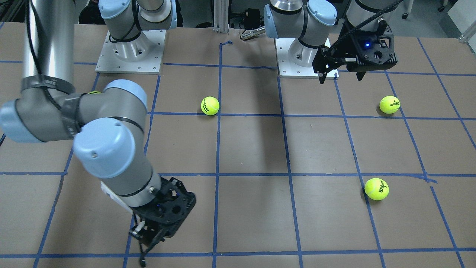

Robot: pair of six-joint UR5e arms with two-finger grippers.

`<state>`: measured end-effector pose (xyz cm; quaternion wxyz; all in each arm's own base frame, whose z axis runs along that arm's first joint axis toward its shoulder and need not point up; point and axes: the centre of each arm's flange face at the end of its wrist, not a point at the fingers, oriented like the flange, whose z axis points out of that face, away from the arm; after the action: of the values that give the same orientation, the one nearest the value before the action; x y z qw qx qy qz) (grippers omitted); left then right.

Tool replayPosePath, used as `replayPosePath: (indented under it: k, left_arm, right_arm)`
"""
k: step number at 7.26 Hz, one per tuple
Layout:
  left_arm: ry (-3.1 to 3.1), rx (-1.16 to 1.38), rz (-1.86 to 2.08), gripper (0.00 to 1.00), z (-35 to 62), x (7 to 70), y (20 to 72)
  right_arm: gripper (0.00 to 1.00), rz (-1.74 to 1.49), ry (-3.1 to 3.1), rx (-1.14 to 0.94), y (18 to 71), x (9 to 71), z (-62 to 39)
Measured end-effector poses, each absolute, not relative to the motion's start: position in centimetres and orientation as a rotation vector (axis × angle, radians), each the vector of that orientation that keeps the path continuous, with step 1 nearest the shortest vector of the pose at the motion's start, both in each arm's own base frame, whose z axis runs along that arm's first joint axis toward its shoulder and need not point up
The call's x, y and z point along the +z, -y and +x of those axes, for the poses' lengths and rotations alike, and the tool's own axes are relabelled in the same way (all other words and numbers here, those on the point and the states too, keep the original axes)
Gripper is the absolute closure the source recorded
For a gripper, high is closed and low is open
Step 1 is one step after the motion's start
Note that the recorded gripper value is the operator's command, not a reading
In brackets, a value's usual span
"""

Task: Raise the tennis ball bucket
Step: 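Carry the can with the right gripper toward the table center and lay it down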

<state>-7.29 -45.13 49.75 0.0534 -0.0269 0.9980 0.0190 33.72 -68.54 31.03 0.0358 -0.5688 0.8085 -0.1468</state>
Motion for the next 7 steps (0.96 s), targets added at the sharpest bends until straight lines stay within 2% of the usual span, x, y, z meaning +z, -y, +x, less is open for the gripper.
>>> replayPosePath:
  k: [3, 7]
  left_arm:
    - [-3.048, 0.073, -0.024, 0.00, -2.5, 49.7, 45.8]
    - [-3.049, 0.072, 0.016, 0.00, -0.7, 49.8, 45.9]
  right_arm:
    - [0.53, -2.119, -2.158, -0.470, 62.4, 28.3, 45.5]
    - [0.45, -2.292, -2.032, -0.411, 58.8, 24.3, 47.7]
